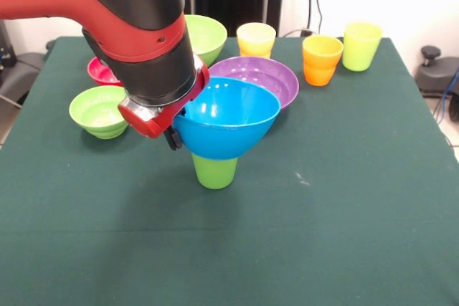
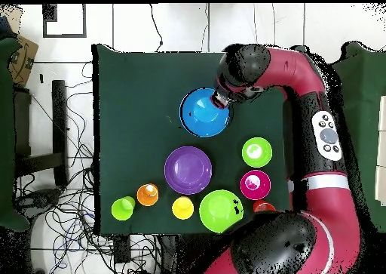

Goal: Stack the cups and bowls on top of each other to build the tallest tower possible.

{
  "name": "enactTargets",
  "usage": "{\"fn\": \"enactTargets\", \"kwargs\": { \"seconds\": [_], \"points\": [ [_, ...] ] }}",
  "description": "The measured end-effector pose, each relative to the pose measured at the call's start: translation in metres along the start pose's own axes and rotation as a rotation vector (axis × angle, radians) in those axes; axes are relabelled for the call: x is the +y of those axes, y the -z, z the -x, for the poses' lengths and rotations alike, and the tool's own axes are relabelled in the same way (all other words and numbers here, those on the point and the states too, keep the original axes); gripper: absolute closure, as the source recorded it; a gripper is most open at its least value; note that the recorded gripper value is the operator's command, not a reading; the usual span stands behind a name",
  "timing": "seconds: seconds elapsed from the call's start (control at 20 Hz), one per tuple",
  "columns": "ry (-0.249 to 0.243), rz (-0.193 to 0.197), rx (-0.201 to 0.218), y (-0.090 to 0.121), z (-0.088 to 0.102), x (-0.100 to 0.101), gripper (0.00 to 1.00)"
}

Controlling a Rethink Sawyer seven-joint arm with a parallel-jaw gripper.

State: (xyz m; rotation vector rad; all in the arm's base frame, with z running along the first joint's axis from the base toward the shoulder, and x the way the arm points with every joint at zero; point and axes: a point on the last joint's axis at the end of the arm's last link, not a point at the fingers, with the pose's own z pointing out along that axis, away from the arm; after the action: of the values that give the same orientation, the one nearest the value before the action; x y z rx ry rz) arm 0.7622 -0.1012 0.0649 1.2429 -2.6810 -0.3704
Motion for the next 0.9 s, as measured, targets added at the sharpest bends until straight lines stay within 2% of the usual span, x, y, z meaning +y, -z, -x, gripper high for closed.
{"fn": "enactTargets", "kwargs": {
  "seconds": [0.45, 0.9],
  "points": [
    [-0.003, -0.009, 0.003, 0.0013, -0.0011, -0.0031, 1.0],
    [-0.001, 0.003, 0.014, -0.0048, -0.0025, -0.0019, 1.0]
  ]
}}
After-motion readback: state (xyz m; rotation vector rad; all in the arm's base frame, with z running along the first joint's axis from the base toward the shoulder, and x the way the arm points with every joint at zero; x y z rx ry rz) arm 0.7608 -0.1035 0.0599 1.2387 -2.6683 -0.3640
